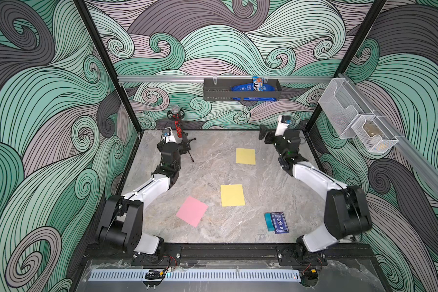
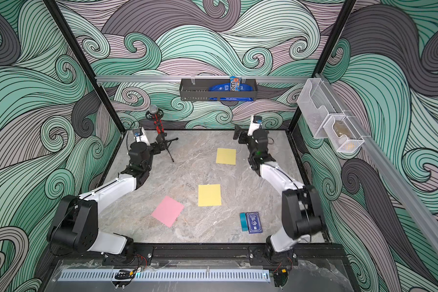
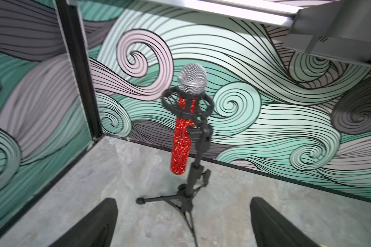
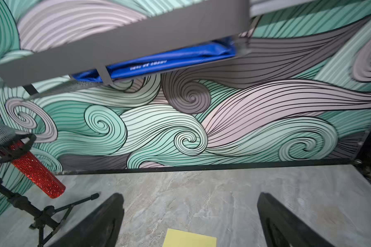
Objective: Fold the square paper along the opposite sides
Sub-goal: Pick up the paper from the center of the board.
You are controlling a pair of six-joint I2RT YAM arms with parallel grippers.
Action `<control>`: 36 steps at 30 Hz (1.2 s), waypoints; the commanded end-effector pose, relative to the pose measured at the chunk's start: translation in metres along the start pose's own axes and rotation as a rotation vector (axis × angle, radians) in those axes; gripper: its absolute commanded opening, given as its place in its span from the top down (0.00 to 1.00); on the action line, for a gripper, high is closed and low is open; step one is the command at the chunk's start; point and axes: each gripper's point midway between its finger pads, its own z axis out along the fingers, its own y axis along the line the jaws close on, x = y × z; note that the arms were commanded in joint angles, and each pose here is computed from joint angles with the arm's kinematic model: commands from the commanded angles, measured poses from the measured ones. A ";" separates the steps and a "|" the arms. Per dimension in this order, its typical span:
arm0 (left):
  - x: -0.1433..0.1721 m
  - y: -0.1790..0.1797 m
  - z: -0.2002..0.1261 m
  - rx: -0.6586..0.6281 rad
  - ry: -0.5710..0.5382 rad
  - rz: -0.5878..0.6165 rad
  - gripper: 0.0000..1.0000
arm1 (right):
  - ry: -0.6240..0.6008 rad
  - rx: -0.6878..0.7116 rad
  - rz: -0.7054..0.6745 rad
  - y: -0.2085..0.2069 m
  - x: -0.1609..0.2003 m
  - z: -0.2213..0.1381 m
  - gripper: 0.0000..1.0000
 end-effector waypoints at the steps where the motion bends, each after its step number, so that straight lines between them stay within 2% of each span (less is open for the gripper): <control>1: 0.065 -0.008 0.011 -0.046 0.281 -0.028 0.01 | 0.426 0.016 -0.040 -0.005 0.108 0.043 0.00; 3: 0.080 -0.020 0.015 -0.019 0.382 -0.064 0.01 | 0.491 0.038 -0.037 -0.009 0.130 0.065 0.02; 5: 0.099 -0.025 0.014 -0.018 0.490 -0.099 0.01 | 0.543 0.054 -0.023 -0.011 0.148 0.078 0.10; 7: 0.122 -0.026 0.009 -0.026 0.587 -0.121 0.01 | 0.592 0.074 -0.046 -0.007 0.177 0.082 0.17; 9: 0.142 -0.026 0.002 -0.030 0.665 -0.130 0.01 | 0.632 0.092 -0.074 -0.003 0.202 0.081 0.19; 11: 0.153 -0.027 -0.004 -0.021 0.708 -0.129 0.01 | 0.672 0.101 -0.087 -0.002 0.224 0.079 0.32; 17: 0.162 -0.028 -0.021 0.035 0.730 -0.128 0.01 | 0.737 0.118 -0.139 -0.003 0.261 0.071 0.38; 24: 0.153 -0.040 -0.031 0.125 0.731 -0.134 0.05 | 0.822 0.097 -0.263 0.018 0.306 0.035 0.40; 36: 0.166 -0.054 -0.044 0.212 0.774 -0.158 0.08 | 0.782 0.022 -0.248 0.092 0.315 0.028 0.34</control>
